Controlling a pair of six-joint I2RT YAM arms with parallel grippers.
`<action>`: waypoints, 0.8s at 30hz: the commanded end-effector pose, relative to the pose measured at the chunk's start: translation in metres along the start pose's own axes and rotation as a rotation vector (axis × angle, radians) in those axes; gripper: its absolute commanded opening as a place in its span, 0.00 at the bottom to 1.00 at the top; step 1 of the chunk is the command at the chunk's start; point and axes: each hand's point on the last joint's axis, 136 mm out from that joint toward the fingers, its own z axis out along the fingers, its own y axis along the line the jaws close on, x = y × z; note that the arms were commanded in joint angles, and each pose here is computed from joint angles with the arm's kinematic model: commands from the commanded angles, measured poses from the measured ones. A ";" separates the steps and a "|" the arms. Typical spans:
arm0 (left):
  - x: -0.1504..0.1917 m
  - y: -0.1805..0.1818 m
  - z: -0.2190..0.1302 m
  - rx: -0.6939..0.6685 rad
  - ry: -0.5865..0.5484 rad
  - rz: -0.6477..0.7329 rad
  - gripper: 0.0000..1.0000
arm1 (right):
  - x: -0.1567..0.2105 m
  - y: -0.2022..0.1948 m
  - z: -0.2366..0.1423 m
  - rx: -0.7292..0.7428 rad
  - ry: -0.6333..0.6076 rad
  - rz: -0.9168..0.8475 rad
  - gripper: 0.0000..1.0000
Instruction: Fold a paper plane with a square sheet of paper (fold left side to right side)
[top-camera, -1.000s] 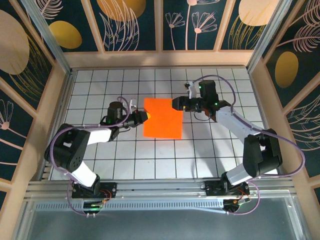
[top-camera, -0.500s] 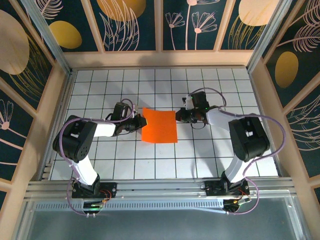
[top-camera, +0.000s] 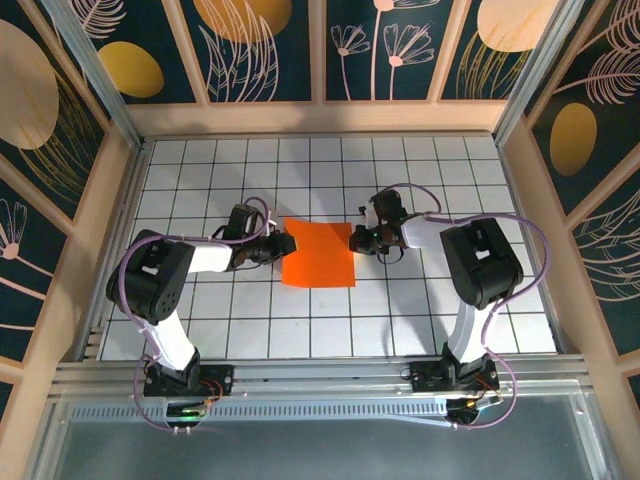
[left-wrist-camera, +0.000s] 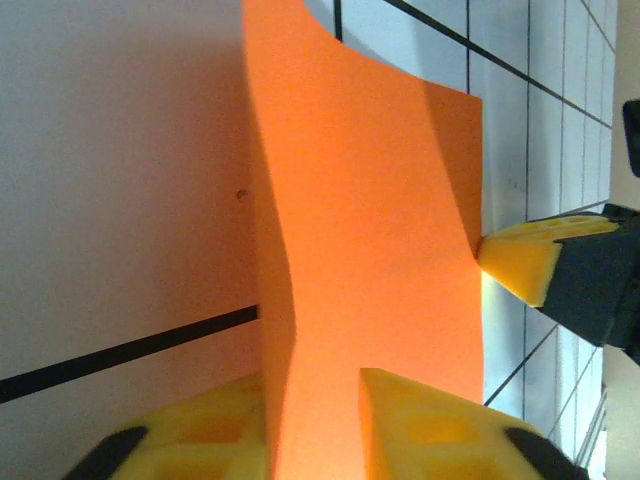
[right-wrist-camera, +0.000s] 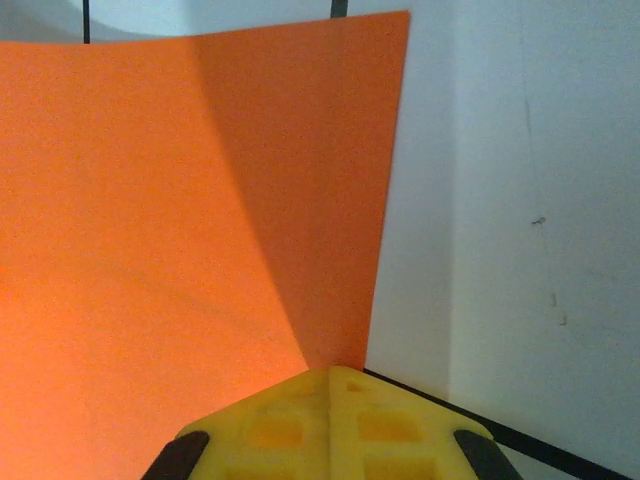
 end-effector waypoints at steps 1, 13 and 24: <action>-0.005 -0.031 -0.004 0.076 0.010 0.053 0.31 | 0.012 -0.018 0.008 0.078 0.034 -0.008 0.02; -0.001 -0.084 0.008 0.204 0.050 0.129 0.62 | 0.008 -0.011 0.008 0.037 0.009 -0.016 0.04; 0.001 -0.100 0.036 0.243 0.090 0.138 0.67 | 0.005 0.000 0.004 -0.019 -0.014 -0.014 0.05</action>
